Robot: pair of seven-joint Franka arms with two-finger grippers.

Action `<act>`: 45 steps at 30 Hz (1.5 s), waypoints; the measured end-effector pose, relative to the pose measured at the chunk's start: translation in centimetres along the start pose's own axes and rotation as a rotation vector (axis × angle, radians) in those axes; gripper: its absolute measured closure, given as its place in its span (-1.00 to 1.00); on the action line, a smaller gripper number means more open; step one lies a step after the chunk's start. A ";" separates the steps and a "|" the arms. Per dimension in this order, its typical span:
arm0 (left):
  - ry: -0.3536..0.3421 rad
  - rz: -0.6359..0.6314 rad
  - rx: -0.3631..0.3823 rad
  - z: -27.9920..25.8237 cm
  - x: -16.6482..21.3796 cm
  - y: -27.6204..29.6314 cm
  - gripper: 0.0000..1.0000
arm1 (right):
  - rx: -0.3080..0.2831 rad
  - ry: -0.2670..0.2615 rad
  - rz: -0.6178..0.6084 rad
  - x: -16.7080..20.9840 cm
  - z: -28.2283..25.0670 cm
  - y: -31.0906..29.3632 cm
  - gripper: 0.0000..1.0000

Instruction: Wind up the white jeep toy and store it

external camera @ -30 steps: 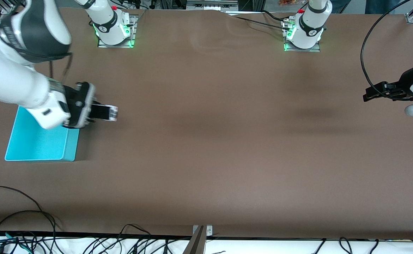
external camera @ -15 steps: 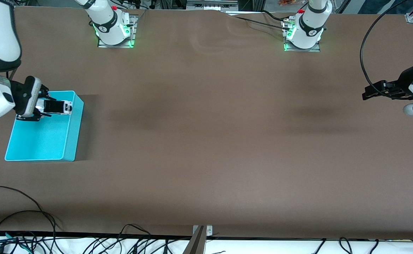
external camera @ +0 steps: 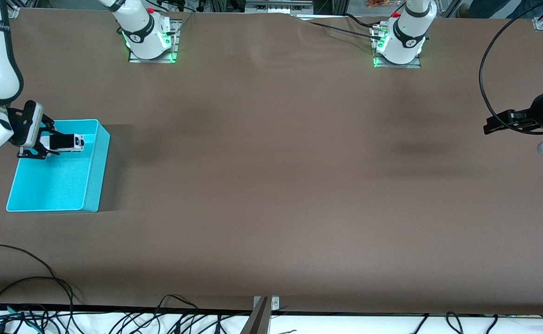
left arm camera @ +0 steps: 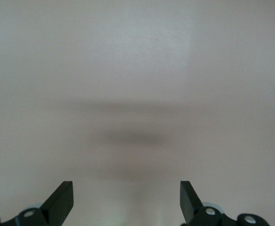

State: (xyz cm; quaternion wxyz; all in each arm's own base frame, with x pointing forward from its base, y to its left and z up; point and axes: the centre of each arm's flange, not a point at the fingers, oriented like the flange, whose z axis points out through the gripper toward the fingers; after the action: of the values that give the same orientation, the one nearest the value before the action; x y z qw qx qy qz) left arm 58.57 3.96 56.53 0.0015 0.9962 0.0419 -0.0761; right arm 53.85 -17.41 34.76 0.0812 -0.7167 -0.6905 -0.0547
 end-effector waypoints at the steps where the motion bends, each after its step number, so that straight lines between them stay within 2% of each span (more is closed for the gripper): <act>1: 0.004 0.000 0.001 0.0 0.1 0.0 -1.00 | 0.000 0.003 0.000 -0.5 0.4 0.0 -0.21; 7: 0.019 0.001 0.005 0.1 0.4 0.0 -1.00 | 0.021 0.011 0.022 -3.6 3.2 -0.4 -0.21; 14: 0.021 0.006 0.006 0.1 0.5 0.3 -1.00 | 0.048 0.004 0.029 -5.3 5.6 -0.7 -0.21; 23: 0.022 0.004 0.006 0.1 0.5 0.2 -1.00 | 0.053 0.046 0.016 -7.8 8.4 -1.4 -0.21; 37: 0.021 0.004 0.007 0.1 0.5 0.1 -1.00 | 0.098 0.055 0.053 -9.4 12.1 -2.1 -0.22; 45: 0.021 0.006 0.011 0.1 0.5 0.2 -1.00 | 0.101 0.059 0.056 -9.6 12.3 -2.2 -0.87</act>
State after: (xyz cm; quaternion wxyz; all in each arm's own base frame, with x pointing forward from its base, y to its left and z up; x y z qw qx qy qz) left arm 59.05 3.76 56.35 -0.0043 0.9971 0.0384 -0.0659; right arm 50.86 -24.38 20.99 0.1387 -0.7288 -0.6694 -0.0386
